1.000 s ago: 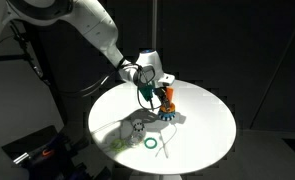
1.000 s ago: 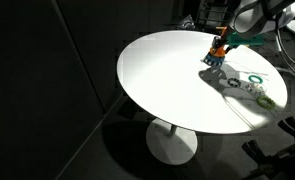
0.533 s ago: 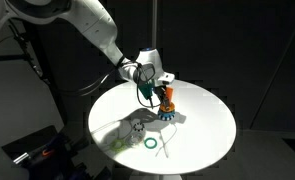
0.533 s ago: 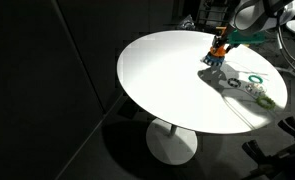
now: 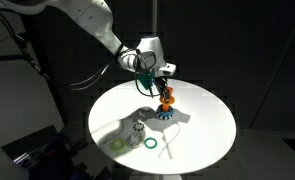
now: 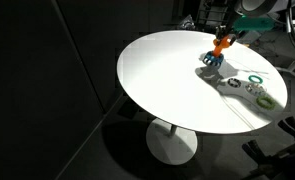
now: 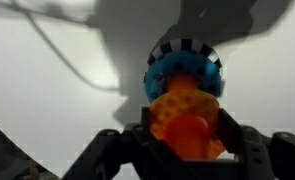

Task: Remove the orange circular object from the wooden object

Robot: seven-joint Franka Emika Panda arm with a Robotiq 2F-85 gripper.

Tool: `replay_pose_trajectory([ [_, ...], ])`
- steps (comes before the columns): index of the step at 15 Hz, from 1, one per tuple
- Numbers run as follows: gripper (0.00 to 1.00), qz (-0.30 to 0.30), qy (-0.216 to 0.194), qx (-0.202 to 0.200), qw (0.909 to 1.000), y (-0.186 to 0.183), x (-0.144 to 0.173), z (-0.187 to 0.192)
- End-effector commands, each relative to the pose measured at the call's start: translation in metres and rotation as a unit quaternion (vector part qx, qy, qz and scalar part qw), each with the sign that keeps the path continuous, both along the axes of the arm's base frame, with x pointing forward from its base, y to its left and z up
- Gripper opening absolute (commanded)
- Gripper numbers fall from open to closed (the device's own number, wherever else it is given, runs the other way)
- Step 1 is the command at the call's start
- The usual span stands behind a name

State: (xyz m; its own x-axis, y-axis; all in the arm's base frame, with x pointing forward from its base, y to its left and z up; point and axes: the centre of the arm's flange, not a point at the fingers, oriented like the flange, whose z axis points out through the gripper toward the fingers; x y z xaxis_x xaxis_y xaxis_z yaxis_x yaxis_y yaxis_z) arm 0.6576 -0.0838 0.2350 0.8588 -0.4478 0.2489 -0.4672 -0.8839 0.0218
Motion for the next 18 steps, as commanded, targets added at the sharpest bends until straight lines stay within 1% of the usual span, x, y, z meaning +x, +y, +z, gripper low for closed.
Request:
replay_pose_trajectory([
  [1, 0.4, -0.005, -0.002, -0.003, 1.0, 0.002, -0.004, 0.037],
  [5, 0.4, 0.0, -0.011, -0.003, 0.9999, 0.004, -0.007, 0.061],
  [9, 0.4, 0.001, -0.017, -0.006, 0.9998, 0.002, -0.011, 0.076],
  [10, 0.4, 0.0, -0.037, -0.007, 0.9993, 0.001, -0.011, 0.08],
  [12, 0.4, 0.004, -0.051, -0.002, 0.9987, 0.0, -0.012, 0.085],
  [15, 0.4, 0.004, -0.064, -0.001, 0.998, -0.001, -0.014, 0.089],
  [17, 0.4, 0.005, -0.062, 0.002, 0.9981, -0.001, -0.016, 0.09],
  [18, 0.63, 0.006, -0.059, 0.003, 0.9983, -0.001, -0.018, 0.09],
])
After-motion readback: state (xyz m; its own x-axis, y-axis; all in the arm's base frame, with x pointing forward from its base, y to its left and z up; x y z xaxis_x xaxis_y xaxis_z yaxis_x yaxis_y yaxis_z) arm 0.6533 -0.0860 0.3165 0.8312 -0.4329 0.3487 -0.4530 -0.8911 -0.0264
